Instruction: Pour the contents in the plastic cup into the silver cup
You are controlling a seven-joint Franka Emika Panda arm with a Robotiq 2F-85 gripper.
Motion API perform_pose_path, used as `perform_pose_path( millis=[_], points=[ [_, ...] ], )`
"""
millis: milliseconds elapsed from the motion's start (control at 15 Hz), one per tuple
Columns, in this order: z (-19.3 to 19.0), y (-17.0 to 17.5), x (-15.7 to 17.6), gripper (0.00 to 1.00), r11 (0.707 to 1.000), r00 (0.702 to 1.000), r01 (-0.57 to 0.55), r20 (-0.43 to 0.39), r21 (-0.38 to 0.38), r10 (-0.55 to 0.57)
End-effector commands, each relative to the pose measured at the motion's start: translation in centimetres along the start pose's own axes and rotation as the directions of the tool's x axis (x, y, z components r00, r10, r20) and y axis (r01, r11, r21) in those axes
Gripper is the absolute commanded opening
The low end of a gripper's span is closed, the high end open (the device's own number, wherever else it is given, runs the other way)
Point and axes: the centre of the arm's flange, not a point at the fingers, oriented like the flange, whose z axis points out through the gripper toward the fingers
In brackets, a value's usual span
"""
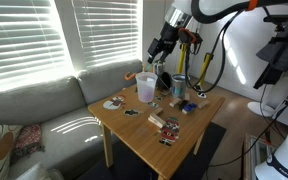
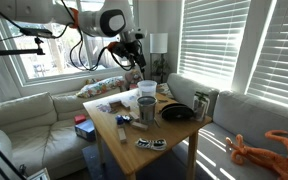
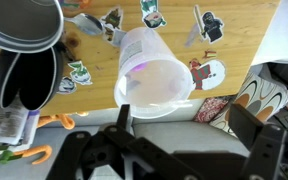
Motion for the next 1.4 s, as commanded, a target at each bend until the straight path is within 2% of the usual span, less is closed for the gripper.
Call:
perform_pose_path(
  millis=[0,200,467,533,600,667,800,1067,1333],
  points=[
    [2.9,-3.0,4.7,1.0,0.999,0.996,0.035,0.077,0.016,-0.036],
    [5.6,-4.7,5.7,1.0,0.996,0.989,0.089,0.117,0.024,-0.092],
    [9.1,-5.0,5.8,1.0,0.995,0.968,0.103,0.231,0.011,-0.103],
    [9.8,-4.7,5.5,0.96,0.995,0.962,0.1,0.254,0.011,-0.099],
    [10.5,-4.5,5.3,0.89,0.995,0.958,0.099,0.27,0.014,-0.099],
    [11.1,-4.2,5.1,0.74,0.995,0.954,0.095,0.284,0.007,-0.093],
    [12.2,-3.8,4.8,0.63,0.995,0.954,0.096,0.286,0.004,-0.093],
    [13.2,-3.1,4.2,0.33,0.995,0.951,0.099,0.295,0.012,-0.098],
    [13.2,-1.6,3.4,0.06,0.995,0.952,0.087,0.29,0.056,-0.1]
  ],
)
